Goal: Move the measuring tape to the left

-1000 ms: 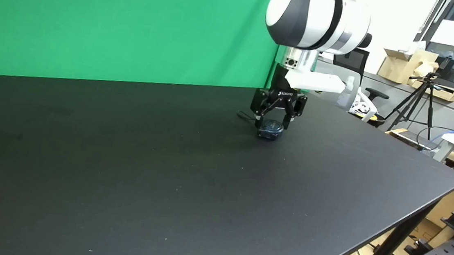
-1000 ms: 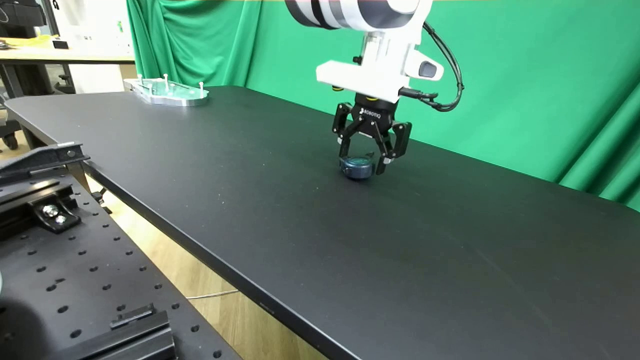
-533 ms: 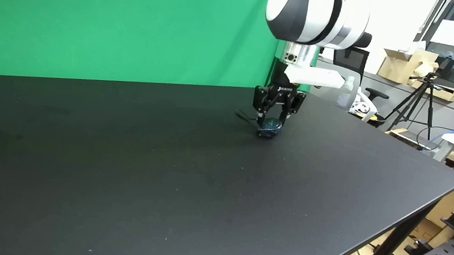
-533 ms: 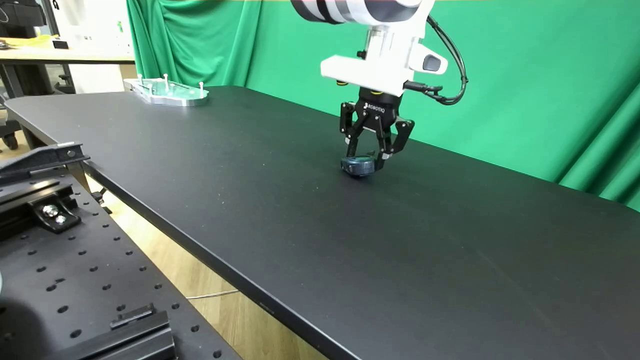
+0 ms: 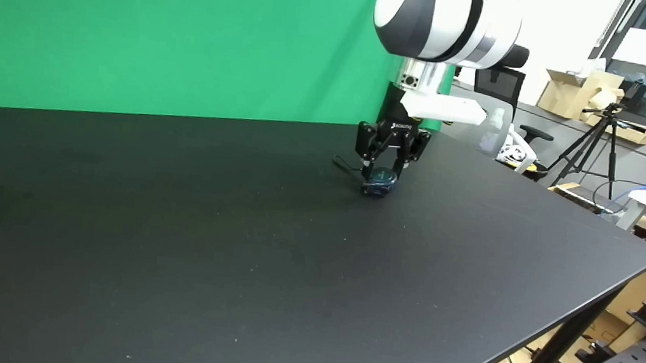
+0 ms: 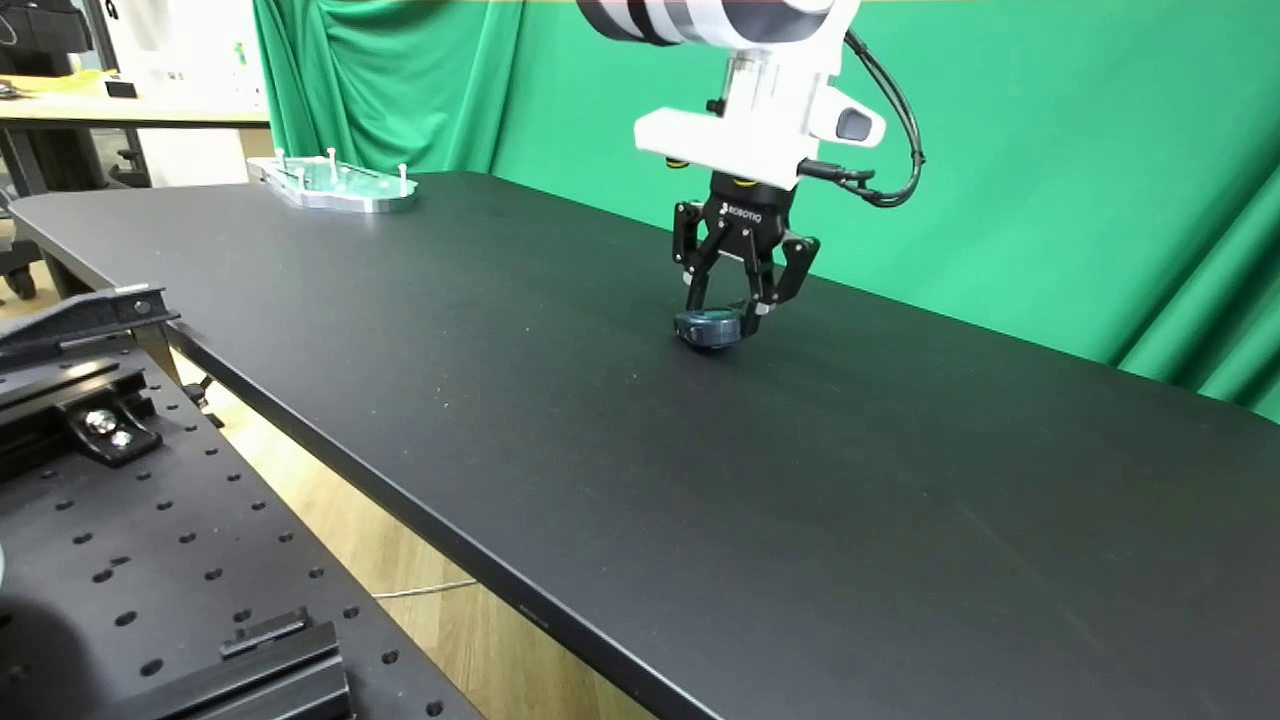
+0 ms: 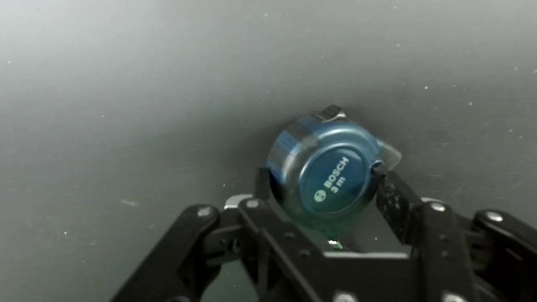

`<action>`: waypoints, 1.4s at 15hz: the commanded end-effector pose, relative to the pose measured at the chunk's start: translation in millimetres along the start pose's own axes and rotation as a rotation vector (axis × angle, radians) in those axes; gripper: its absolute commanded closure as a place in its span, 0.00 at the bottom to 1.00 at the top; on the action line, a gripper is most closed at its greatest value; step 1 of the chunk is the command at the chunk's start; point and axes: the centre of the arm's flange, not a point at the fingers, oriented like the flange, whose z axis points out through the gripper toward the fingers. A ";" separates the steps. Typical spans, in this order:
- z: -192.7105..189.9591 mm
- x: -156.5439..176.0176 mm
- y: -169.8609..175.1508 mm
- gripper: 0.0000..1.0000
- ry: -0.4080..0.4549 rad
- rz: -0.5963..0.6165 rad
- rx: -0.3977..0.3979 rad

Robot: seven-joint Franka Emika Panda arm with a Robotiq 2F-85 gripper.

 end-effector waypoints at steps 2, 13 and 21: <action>-22.1 -11.9 -42.3 0.59 -0.029 -0.064 0.060; -13.7 -18.9 -109.5 0.59 -0.072 -0.201 0.092; -7.3 -29.8 -119.1 0.07 -0.079 -0.260 0.062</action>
